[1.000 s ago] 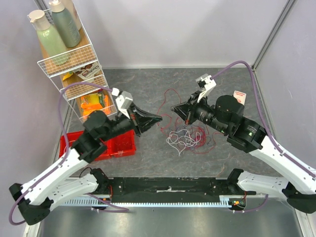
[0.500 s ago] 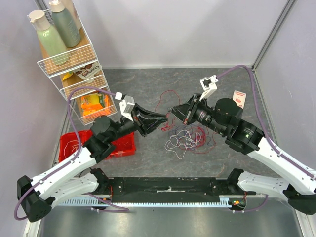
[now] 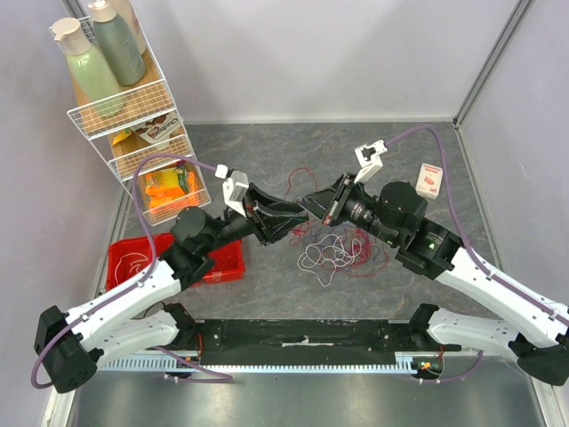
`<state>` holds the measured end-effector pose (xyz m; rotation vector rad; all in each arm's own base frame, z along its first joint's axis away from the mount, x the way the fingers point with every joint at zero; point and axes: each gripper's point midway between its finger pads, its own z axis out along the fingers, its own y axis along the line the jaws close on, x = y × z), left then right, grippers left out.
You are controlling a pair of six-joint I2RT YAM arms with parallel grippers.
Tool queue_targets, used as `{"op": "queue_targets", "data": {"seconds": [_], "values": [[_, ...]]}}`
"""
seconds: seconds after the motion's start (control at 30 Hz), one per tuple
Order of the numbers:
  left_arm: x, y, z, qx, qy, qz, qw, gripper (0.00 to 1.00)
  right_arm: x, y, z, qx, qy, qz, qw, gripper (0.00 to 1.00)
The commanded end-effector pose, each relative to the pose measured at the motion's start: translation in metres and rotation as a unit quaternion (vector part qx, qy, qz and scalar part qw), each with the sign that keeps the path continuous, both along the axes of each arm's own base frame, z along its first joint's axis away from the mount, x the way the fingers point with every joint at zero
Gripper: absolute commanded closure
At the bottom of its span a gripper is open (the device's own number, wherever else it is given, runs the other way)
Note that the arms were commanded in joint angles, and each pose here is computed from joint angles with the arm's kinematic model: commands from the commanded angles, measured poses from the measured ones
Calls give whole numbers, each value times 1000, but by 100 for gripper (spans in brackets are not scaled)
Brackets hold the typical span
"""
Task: Untangle the cables
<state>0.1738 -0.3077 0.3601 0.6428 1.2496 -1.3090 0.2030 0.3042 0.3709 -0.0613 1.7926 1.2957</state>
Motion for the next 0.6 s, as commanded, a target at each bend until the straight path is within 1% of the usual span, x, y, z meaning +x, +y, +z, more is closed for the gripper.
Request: {"op": "queue_targets", "data": {"seconds": [0.0,0.07,0.1,0.2,0.33,0.43,0.47,0.57], "values": [[-6,1,9,-18,-6,-10,1000,60,-6,7,20,53,-6,20,998,100],[-12,5,9,-7,-8,-13,1000,59,-5,6,20,49,-9,17,999,100],[-17,10,11,-1,-20,-14,1000,58,-4,6,20,46,-10,16,999,100],[-23,29,7,45,-5,17,999,52,-1,9,11,29,-13,16,999,100],[-43,74,23,57,-31,66,996,37,4,20,3,-3,-36,31,999,100],[-54,116,38,58,-41,128,989,31,8,37,-6,-27,-48,58,997,100],[-56,128,41,62,-42,145,987,30,10,45,-1,-15,-58,67,996,100],[-58,157,46,78,-28,194,978,28,11,69,-6,3,-52,102,993,100]]}}
